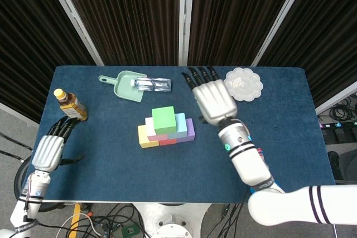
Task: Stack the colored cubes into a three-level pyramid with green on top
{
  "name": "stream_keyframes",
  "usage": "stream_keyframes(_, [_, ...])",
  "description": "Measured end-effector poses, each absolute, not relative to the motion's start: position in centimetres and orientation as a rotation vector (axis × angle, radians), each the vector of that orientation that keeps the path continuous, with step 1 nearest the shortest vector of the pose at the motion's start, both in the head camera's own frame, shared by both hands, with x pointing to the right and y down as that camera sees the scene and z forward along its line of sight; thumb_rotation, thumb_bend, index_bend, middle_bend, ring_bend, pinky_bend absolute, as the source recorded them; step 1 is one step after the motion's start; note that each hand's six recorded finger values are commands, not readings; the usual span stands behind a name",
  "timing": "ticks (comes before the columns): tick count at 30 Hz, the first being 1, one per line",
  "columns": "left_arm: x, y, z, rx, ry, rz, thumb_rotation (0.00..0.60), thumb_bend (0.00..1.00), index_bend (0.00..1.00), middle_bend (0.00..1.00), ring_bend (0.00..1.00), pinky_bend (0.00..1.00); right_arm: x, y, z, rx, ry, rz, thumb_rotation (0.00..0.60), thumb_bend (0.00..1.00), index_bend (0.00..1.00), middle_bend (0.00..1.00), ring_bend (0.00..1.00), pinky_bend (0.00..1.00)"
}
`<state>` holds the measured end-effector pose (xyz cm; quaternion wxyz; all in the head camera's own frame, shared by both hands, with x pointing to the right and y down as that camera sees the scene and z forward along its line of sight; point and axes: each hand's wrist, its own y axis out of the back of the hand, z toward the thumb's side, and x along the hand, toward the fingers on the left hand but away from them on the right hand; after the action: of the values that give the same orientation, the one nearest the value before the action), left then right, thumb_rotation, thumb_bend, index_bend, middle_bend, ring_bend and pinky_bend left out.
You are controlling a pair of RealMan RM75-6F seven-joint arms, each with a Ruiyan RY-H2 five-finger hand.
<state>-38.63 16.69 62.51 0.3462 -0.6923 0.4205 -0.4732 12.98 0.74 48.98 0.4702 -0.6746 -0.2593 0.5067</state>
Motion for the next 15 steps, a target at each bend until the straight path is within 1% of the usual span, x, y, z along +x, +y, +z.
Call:
stream_keyframes(2, [-38.6,16.6,62.1,-1.776,1.084,-1.224,0.600,0.04,0.11,0.09,0.00,0.14,15.4,1.2,49.0,-1.606,-0.668,1.220,0.600,0.00,0.00,0.00,0.00,0.00])
stream_keyframes(5, [-38.4,16.6,61.5,-1.741,1.075,-1.221,0.600,0.03,0.11,0.08,0.00,0.14,20.0,2.7,49.4,-1.543,-0.722,1.199,0.600,0.00,0.00,0.00,0.00,0.00])
stream_keyframes(8, [-38.2,16.8,61.2,-1.719,1.054,-1.233,0.600,0.03,0.11,0.06,0.00,0.14,25.5,5.4,50.3,-1.507,-0.790,1.218,0.600,0.00,0.00,0.00,0.00,0.00])
stream_keyframes(12, [-38.0,17.1,61.3,-1.688,1.018,-1.268,0.600,0.03,0.11,0.06,0.00,0.14,33.5,10.2,51.3,-1.452,-0.891,1.283,0.600,0.00,0.00,0.00,0.00,0.00])
stream_keyframes(15, [-37.9,17.4,61.5,-1.668,1.005,-1.294,0.600,0.03,0.11,0.06,0.00,0.14,37.7,13.0,51.8,-1.405,-0.934,1.315,0.600,0.00,0.00,0.00,0.00,0.00])
